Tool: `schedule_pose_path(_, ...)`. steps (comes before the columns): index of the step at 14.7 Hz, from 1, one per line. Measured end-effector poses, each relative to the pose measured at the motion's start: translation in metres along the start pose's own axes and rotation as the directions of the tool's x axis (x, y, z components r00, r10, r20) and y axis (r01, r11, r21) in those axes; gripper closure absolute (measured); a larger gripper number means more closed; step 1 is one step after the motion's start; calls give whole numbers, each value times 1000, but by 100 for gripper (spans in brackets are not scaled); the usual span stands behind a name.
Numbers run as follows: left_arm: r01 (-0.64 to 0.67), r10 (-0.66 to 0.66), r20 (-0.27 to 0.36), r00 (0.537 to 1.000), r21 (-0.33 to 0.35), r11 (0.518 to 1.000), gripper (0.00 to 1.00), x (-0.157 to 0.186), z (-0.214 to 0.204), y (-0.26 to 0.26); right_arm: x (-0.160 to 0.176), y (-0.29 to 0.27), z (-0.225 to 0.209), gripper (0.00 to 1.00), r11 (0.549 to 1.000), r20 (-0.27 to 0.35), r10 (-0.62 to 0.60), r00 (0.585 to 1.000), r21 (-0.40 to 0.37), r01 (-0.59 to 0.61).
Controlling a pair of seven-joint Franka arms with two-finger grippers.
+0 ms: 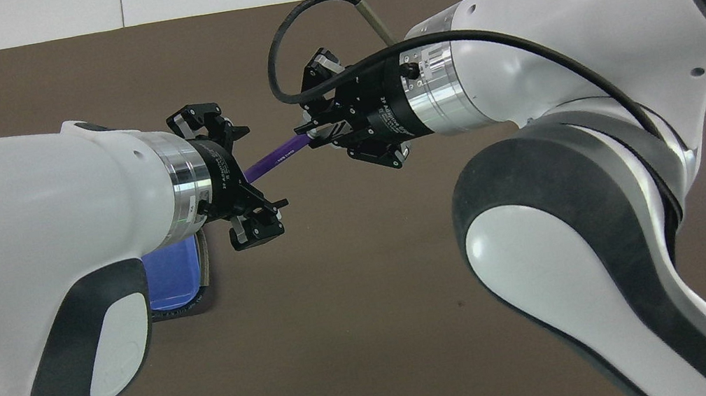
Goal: Right arm passes pens to left for tray arrangement
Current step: 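Close the left gripper on the purple pen and open the right gripper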
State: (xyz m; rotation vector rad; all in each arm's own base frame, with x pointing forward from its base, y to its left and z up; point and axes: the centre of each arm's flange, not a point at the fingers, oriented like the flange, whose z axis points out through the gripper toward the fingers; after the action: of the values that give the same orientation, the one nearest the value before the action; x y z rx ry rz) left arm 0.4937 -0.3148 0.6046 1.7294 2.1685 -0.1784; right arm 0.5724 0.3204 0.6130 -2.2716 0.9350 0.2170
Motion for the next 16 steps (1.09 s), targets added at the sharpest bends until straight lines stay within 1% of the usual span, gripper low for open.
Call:
schedule_pose_path(2, 0, 0, 0, 1000, 0, 1000, 12, 0, 0, 0, 0, 0, 0, 82, 1000, -3, -2, 1000, -2, 2)
schedule_pose_path(3, -1, 1, 0, 1000, -1, 1000, 18, 0, -1, 0, 1, 0, 0, 82, 1000, -8, -5, 1000, -5, 5)
schedule_pose_path(9, -4, 4, 9, 1000, -11, 1000, 23, -1, -9, -2, 1, 1, 1, 82, 1000, -20, -11, 1000, -11, 11)
schedule_pose_path(10, -4, 4, 9, 1000, -11, 1000, 27, -1, -9, -2, 1, 1, 1, 82, 1000, -20, -11, 1000, -11, 11)
schedule_pose_path(13, -6, 6, 8, 1000, -10, 1000, 29, -2, -8, -3, 1, 1, 1, 82, 1000, -20, -11, 1000, -11, 11)
schedule_pose_path(15, -13, 13, 8, 1000, -6, 1000, 43, -5, -7, -6, 1, 1, 1, 82, 1000, -20, -11, 1000, -12, 11)
schedule_pose_path(16, -17, 17, 8, 1000, -4, 1000, 43, -7, -6, -8, 1, 1, 1, 82, 1000, -20, -11, 1000, -12, 11)
